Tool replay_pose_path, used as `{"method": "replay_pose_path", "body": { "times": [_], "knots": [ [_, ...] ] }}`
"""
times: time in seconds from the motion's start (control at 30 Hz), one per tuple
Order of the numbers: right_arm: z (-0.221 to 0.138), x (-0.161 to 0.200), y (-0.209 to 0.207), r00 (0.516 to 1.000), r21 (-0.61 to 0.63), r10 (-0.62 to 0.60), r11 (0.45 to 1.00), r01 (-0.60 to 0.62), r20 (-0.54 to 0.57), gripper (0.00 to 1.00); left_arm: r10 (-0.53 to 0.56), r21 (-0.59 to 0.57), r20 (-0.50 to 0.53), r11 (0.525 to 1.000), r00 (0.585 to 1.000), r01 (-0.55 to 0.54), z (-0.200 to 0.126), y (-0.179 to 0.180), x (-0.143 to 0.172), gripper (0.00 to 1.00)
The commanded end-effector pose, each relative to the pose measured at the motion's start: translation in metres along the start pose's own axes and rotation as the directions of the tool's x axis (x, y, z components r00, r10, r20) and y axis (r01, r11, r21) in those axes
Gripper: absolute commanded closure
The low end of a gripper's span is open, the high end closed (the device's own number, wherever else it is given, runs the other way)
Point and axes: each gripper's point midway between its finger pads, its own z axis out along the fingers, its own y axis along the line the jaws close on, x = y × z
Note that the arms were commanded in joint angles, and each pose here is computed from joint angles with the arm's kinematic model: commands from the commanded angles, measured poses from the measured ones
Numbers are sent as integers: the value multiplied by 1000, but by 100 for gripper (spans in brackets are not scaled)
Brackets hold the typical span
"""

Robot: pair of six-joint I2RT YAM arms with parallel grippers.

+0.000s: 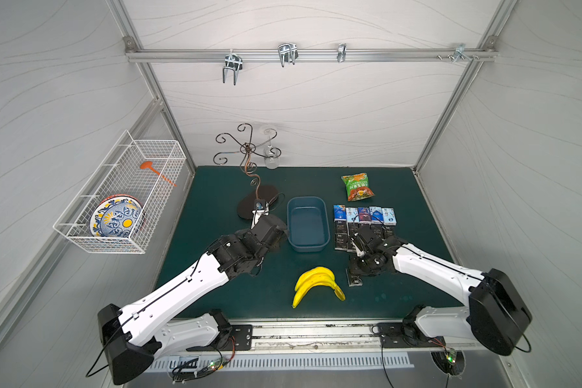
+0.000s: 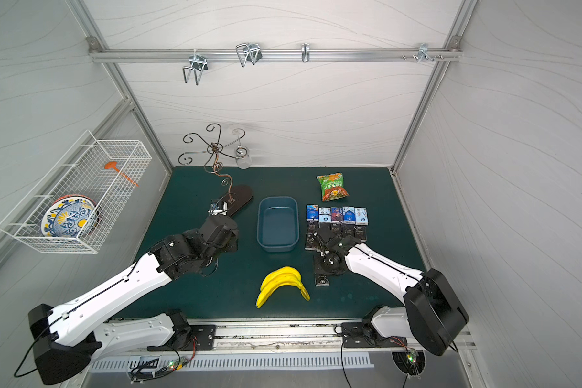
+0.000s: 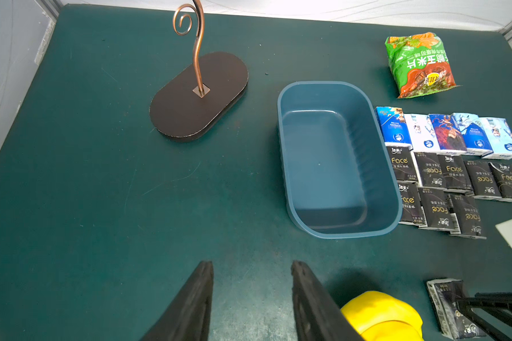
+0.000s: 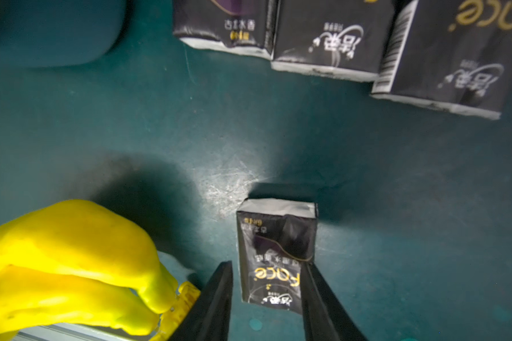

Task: Take the pocket tissues out of the storage box
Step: Place the pocket tissues at the center of the board.

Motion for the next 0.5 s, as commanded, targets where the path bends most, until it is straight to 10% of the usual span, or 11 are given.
{"method": "replay_pose_path", "body": {
  "times": [0.0, 0.47],
  "knots": [
    [-11, -5, 4, 1000, -21, 8, 1000, -7, 14, 57, -37, 43, 52, 998, 998, 35, -8, -9, -21, 53],
    [15, 11, -15, 996, -86, 83, 993, -86, -40, 60, -38, 60, 39, 998, 999, 36, -8, -13, -19, 53]
  ]
}}
